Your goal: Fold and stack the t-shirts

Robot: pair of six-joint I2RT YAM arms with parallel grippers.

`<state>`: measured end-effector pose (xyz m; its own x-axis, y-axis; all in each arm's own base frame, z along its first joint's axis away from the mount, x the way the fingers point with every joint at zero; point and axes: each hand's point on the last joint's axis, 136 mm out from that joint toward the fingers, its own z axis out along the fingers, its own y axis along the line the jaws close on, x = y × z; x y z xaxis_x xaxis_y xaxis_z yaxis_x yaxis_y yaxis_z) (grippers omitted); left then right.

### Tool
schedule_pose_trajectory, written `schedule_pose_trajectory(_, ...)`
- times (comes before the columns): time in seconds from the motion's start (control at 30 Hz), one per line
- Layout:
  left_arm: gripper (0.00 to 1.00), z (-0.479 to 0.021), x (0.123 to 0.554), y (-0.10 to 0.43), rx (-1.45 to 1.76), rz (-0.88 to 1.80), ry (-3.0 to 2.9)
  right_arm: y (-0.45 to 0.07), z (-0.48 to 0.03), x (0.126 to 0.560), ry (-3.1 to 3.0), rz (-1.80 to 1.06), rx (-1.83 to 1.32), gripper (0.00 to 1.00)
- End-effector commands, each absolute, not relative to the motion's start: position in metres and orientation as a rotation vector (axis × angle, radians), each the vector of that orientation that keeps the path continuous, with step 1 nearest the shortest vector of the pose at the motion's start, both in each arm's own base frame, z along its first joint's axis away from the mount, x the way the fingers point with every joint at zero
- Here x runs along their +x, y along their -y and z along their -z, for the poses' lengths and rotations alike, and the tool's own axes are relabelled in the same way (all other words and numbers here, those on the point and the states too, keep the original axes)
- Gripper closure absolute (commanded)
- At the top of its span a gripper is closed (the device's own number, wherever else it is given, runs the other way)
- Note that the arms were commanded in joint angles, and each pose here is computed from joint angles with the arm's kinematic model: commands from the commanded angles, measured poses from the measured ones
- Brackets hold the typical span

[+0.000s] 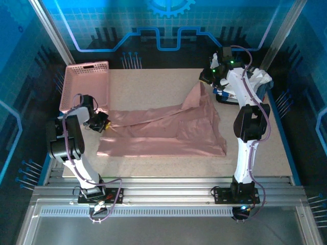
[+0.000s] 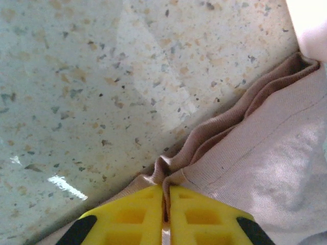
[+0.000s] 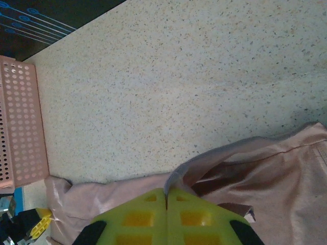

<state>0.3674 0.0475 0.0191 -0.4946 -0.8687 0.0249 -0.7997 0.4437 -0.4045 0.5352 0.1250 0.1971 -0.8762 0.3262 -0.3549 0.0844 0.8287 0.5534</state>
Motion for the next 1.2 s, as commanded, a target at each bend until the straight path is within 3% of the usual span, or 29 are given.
schedule_pose_trajectory(0.0, 0.92, -0.037, 0.371, -0.048, -1.415, 0.571, -2.51, -0.131, -0.221, 0.524, -2.542, -0.772, 0.251, 1.0)
schedule_pose_trajectory(0.3, 0.78, -0.041, 0.364, -0.049, -1.41, 0.551, -2.517, -0.13, -0.221, 0.522, -2.547, -0.785, 0.249, 1.0)
schedule_pose_trajectory(1.17, 0.76, -0.047, 0.374, -0.045, -1.424, 0.609, -2.482, -0.129, -0.214, 0.521, -2.565, -0.794, 0.242, 1.0)
